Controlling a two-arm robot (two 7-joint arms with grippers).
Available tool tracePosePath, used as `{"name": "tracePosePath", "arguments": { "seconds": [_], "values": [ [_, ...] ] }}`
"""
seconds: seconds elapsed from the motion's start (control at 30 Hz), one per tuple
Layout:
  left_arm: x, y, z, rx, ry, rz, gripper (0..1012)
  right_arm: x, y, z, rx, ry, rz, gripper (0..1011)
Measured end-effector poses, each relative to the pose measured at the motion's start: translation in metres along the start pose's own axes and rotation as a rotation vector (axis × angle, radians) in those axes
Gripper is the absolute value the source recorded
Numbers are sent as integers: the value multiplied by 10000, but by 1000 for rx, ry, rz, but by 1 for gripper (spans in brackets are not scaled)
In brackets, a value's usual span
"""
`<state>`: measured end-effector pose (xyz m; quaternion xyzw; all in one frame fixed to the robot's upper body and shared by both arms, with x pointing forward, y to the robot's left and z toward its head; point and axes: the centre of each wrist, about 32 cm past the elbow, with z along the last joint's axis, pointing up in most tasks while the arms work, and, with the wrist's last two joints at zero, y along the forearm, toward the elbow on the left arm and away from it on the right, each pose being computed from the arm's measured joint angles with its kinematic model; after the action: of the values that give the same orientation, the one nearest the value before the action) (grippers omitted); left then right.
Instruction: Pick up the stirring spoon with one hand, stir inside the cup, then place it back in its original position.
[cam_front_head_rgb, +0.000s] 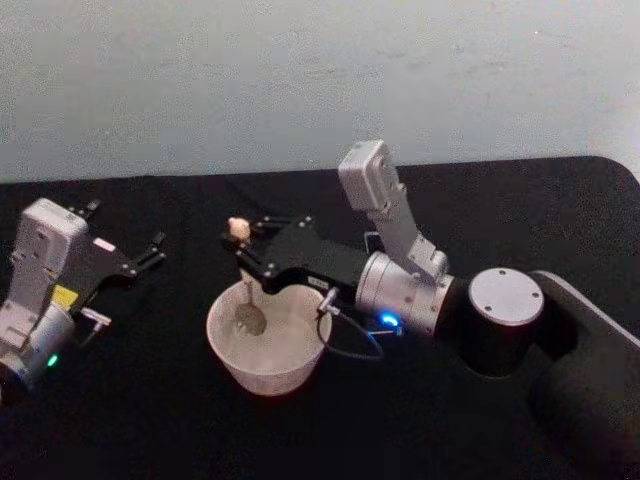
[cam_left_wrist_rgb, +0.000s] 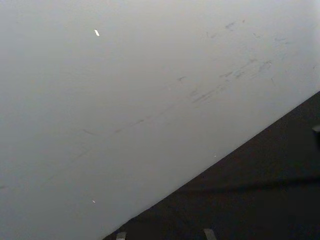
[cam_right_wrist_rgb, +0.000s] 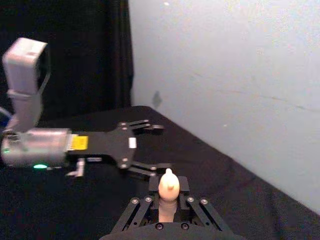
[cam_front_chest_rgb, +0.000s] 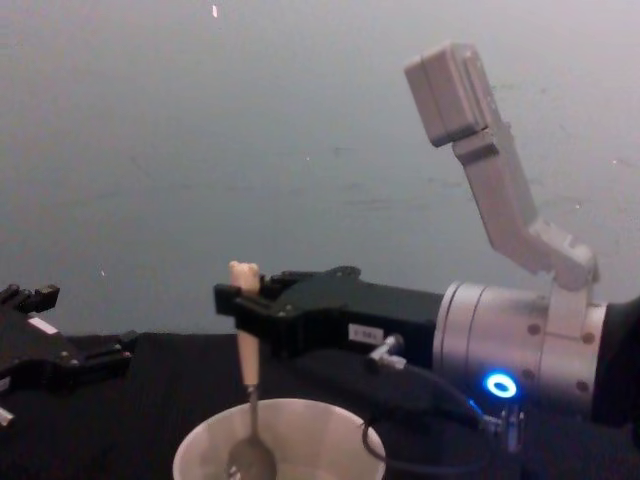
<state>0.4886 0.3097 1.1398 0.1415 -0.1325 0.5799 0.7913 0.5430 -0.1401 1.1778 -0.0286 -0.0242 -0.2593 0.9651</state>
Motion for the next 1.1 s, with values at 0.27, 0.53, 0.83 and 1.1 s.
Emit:
{"name": "tracePosePath", "arguments": {
  "seconds": [0.27, 0.53, 0.83, 1.1],
  "values": [
    [0, 0, 0, 0, 0, 0, 1001, 135, -79, 13, -3, -18, -52, 214],
    [0, 0, 0, 0, 0, 0, 1001, 163, -272, -12, -15, -33, -59, 214],
    [0, 0, 0, 0, 0, 0, 1001, 97, -529, 8, -17, -8, -17, 214],
    [0, 0, 0, 0, 0, 0, 1001, -32, -606, 6, -24, 16, 46, 214]
  ]
}}
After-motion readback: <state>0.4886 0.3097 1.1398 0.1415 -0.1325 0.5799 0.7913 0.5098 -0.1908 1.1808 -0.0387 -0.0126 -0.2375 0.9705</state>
